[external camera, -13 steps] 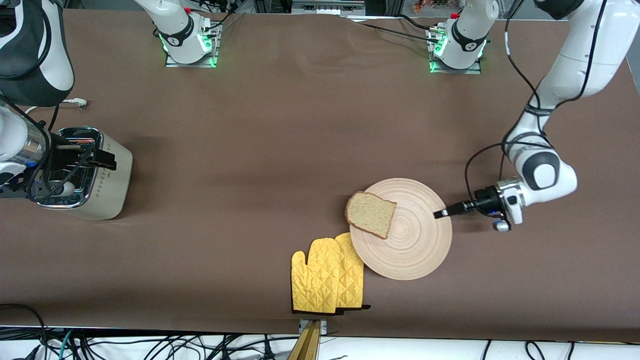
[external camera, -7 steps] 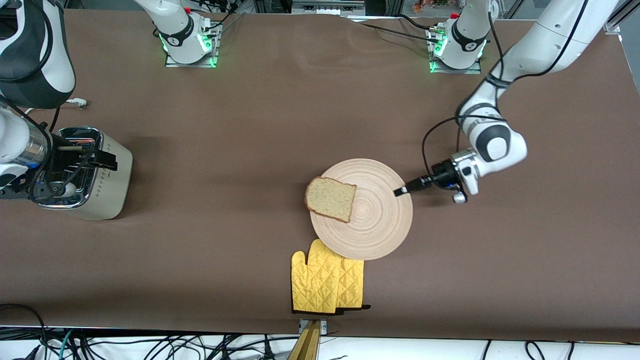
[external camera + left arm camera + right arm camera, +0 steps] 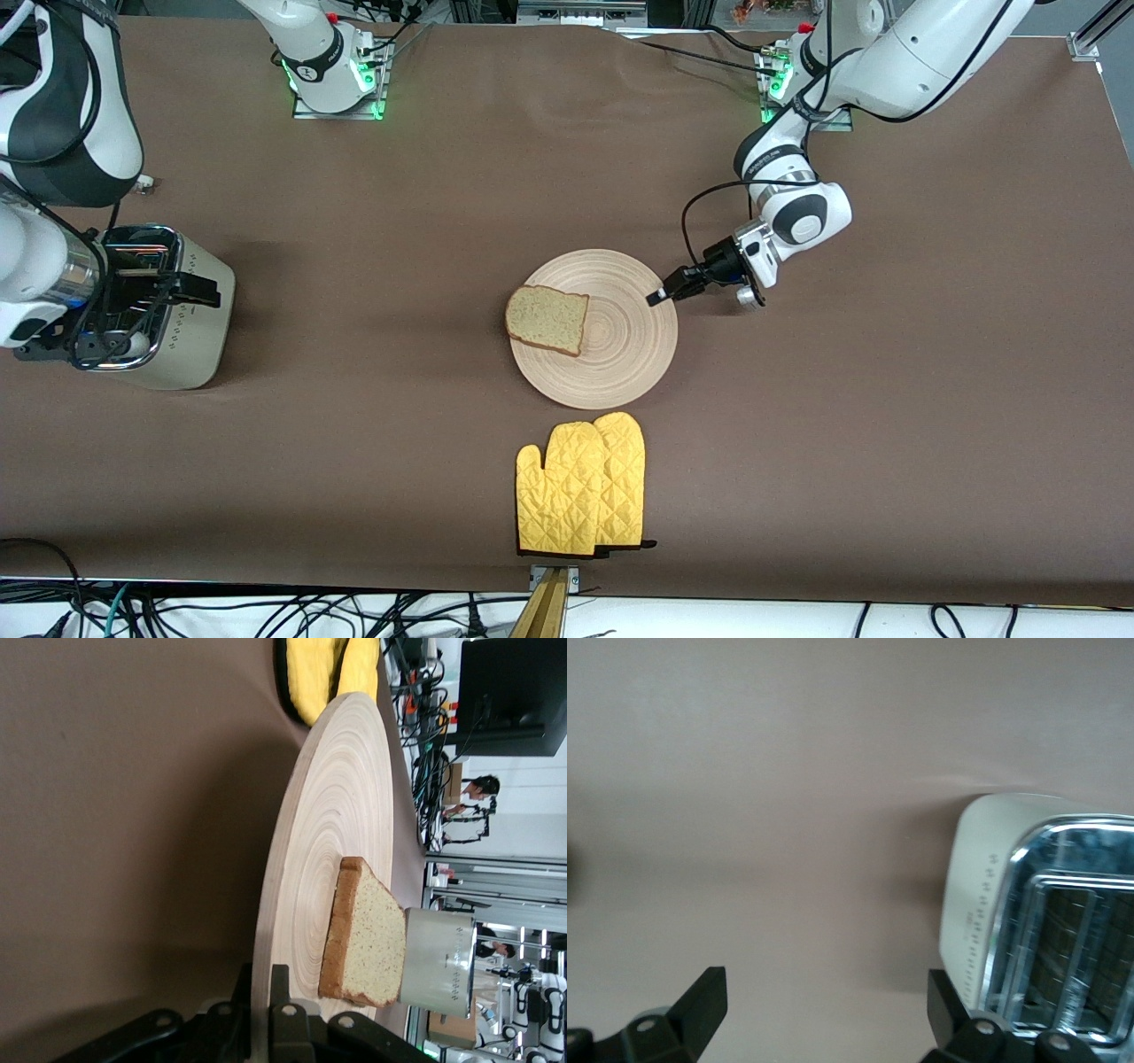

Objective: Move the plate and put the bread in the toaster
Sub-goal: 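Push the wooden plate with the left gripper toward the toaster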

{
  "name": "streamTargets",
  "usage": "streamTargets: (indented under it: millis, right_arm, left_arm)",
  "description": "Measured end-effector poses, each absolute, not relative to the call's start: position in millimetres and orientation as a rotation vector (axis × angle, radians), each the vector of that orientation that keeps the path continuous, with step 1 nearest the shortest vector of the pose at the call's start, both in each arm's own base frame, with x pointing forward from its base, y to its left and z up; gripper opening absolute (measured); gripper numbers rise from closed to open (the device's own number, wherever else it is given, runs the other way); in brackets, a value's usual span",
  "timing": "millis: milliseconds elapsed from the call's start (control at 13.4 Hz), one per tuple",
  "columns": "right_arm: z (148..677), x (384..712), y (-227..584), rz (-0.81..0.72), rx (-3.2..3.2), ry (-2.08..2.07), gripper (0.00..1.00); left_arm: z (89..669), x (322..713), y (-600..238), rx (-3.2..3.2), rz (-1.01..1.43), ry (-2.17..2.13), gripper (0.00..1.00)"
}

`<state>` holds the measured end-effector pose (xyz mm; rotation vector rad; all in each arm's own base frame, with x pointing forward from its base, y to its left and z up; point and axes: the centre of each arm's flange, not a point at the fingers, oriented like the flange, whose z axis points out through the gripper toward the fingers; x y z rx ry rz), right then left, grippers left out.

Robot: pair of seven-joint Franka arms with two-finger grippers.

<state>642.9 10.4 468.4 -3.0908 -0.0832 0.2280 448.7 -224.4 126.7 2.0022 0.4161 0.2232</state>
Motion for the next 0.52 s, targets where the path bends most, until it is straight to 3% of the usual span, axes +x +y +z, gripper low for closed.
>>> streamTargets:
  millis: [521]
  right_arm:
    - [417.2,662.5,49.9,0.216,-2.920,-0.047,1.00]
  left_arm:
    - [118.3,438.1,-235.6,2.017,0.188,0.403,0.09]
